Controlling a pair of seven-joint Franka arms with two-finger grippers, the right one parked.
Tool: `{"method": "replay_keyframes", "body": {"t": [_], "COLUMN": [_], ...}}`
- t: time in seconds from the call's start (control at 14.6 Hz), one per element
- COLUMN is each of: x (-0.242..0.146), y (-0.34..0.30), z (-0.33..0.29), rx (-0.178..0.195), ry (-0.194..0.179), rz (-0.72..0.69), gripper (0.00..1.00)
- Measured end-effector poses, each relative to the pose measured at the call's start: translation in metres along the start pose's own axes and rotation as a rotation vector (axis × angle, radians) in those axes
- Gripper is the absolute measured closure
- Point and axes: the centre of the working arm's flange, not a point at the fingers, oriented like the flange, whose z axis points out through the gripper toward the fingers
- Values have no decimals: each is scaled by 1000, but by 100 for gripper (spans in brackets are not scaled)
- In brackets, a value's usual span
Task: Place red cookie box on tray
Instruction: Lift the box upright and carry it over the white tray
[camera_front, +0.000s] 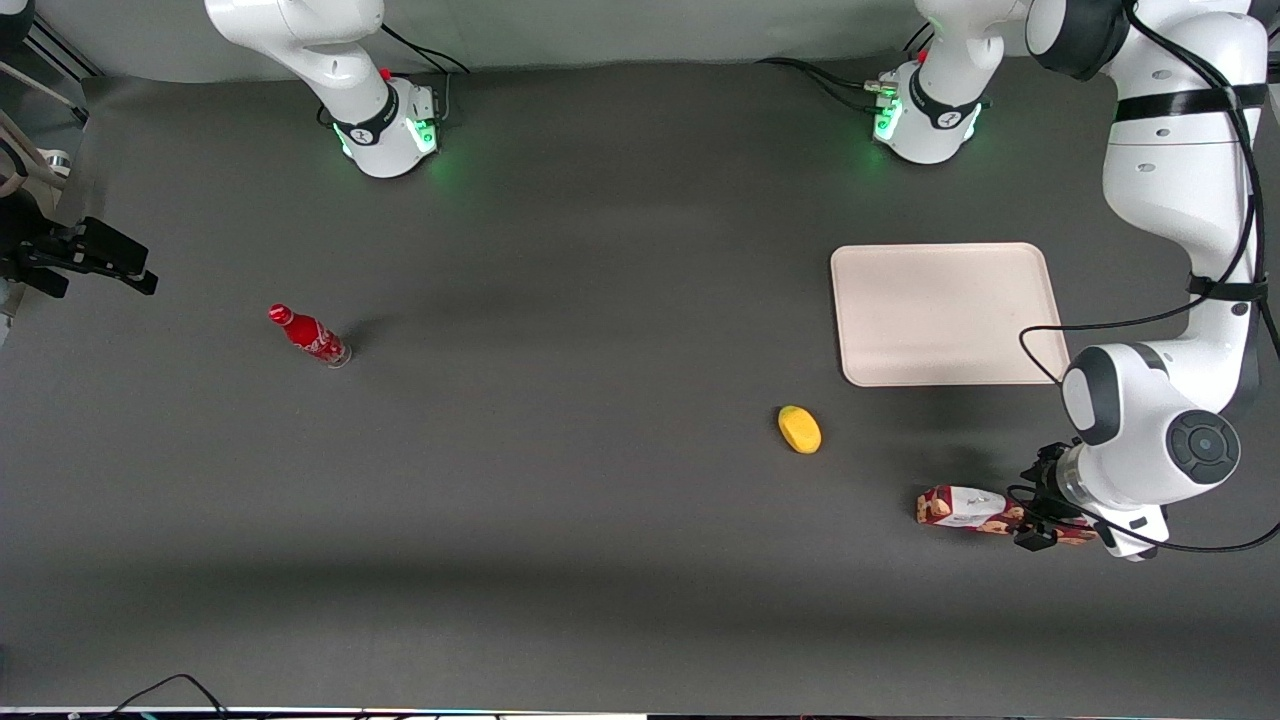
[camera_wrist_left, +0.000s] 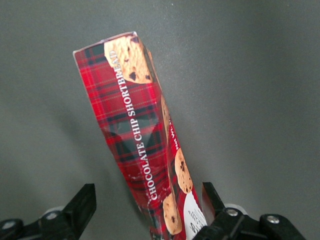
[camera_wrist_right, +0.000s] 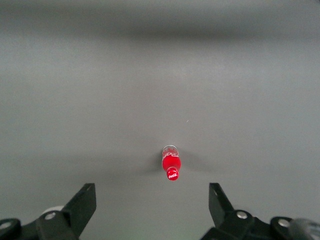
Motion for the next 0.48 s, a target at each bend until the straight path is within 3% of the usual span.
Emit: {"method": "replay_keyframes", "body": {"t": [0.07, 0.48], "x": [0, 0], "y": [0, 0], "z": [1, 6], "rx": [-3, -8], "ry": [2, 3], "rz": [-2, -39], "gripper": [8, 72]}}
